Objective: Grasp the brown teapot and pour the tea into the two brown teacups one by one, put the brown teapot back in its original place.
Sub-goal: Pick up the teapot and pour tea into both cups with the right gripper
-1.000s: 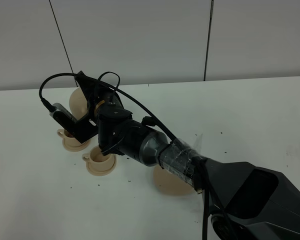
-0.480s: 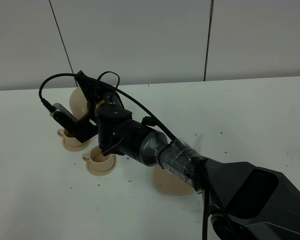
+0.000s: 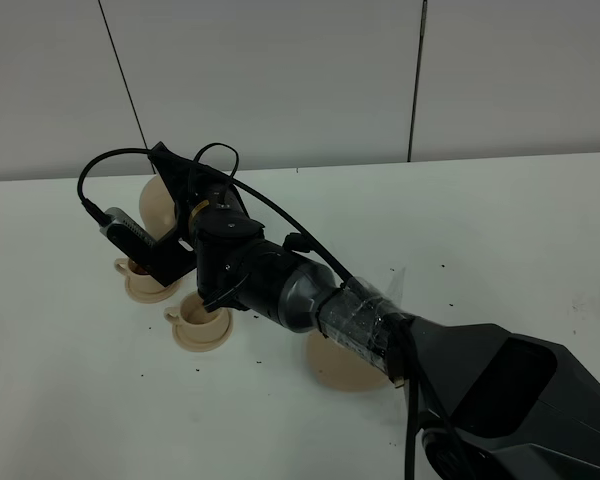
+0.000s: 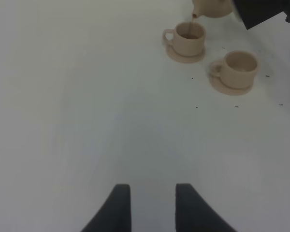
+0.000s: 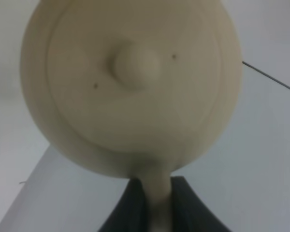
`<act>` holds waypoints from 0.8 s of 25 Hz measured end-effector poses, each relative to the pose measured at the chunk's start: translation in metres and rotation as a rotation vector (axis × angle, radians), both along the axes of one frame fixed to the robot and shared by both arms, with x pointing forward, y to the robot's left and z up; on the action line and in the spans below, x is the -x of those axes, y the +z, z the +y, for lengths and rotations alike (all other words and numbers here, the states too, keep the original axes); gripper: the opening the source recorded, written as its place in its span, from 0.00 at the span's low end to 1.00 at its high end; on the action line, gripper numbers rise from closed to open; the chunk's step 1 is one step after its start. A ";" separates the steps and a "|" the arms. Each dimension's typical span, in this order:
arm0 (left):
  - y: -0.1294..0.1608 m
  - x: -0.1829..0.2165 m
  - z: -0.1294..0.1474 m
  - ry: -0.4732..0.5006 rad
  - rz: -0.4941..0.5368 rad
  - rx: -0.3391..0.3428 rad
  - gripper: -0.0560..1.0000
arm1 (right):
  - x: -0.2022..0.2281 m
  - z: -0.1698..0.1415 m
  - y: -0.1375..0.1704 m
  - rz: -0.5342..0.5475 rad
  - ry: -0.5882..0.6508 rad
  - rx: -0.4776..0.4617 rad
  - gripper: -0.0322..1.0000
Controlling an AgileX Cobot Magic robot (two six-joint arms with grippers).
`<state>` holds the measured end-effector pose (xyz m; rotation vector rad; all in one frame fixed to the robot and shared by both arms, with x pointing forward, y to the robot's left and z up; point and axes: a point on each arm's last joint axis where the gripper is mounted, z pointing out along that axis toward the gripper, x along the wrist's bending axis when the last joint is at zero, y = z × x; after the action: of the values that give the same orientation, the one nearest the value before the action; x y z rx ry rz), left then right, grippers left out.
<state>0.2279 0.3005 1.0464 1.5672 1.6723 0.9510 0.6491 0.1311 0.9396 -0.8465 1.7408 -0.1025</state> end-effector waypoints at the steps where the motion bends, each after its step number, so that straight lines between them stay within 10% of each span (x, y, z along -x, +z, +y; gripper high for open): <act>1: 0.000 0.000 0.000 0.000 0.000 0.000 0.34 | 0.000 0.000 0.000 0.000 0.000 0.000 0.12; 20: 0.000 0.000 0.000 0.001 0.000 0.002 0.34 | 0.000 0.000 0.000 0.000 0.000 0.000 0.12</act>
<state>0.2279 0.3005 1.0464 1.5651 1.6737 0.9499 0.6491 0.1311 0.9396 -0.8466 1.7406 -0.1027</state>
